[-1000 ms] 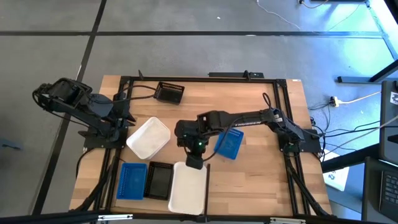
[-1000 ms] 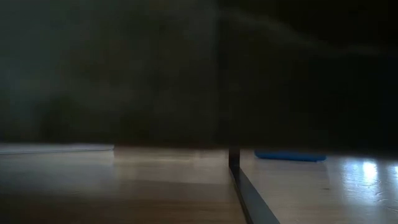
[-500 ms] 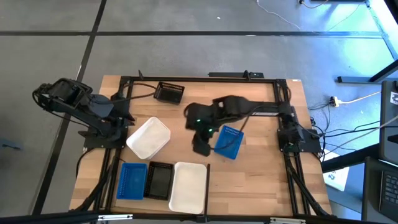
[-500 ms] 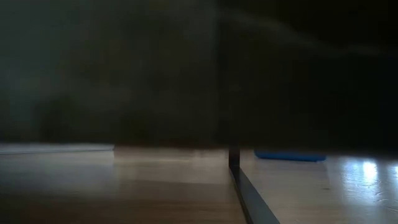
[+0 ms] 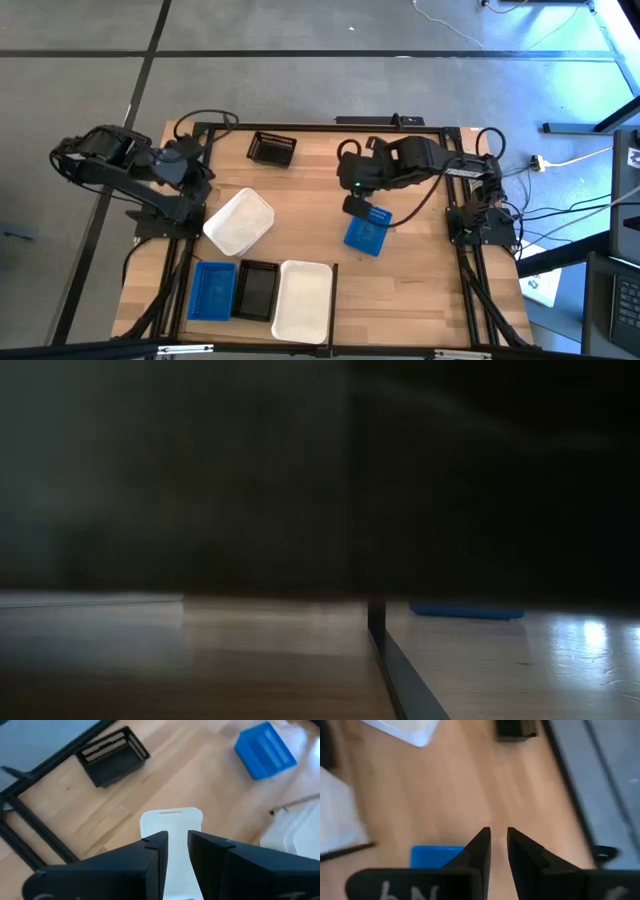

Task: Stack baskets on shelf by color
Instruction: Stack the white bin on top of the white bins on the shelf

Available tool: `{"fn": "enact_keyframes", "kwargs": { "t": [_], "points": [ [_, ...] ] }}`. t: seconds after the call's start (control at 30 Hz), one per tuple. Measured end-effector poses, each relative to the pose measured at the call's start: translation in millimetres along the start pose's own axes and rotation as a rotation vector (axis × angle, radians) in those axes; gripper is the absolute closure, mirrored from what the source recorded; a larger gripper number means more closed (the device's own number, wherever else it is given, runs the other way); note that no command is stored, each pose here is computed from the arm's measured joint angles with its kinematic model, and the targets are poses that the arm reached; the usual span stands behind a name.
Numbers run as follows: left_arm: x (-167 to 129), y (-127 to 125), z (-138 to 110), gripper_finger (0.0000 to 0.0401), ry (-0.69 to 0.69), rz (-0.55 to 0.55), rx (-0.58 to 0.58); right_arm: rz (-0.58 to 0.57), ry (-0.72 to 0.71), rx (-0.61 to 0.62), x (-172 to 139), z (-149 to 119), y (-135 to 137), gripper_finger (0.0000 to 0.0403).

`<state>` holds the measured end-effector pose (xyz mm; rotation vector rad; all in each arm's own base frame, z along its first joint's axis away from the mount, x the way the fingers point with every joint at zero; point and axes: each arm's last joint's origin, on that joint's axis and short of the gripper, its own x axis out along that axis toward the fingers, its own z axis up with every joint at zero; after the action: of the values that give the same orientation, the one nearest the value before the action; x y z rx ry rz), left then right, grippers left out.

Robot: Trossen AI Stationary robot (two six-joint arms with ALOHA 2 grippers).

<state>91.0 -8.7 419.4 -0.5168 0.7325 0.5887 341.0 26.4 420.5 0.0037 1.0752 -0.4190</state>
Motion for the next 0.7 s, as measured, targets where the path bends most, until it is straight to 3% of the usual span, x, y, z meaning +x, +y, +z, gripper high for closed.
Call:
{"fn": "enact_keyframes", "kwargs": {
  "t": [0.1, 0.3, 0.53, 0.7],
  "points": [
    [1.7, 0.9, 1.9, 0.0335, -0.009, 0.024, -0.02, -0.029, -0.004, -0.049, 3.5, 0.4, -5.1, 0.0341],
    [4.1, 4.6, 6.1, 0.0335, -0.04, 0.08, -0.039, -0.066, 0.094, -0.02, 28.9, -2.4, -17.6, 0.0341],
    [14.5, 10.2, 19.2, 0.0335, -0.101, 0.221, -0.134, -0.08, 0.222, 0.141, 61.3, -7.7, -38.2, 0.0341],
    [32.9, 11.0, 31.5, 0.0335, -0.042, 0.308, -0.148, -0.086, 0.266, 0.22, 73.3, -8.3, -56.6, 0.0341]
  ]
}}
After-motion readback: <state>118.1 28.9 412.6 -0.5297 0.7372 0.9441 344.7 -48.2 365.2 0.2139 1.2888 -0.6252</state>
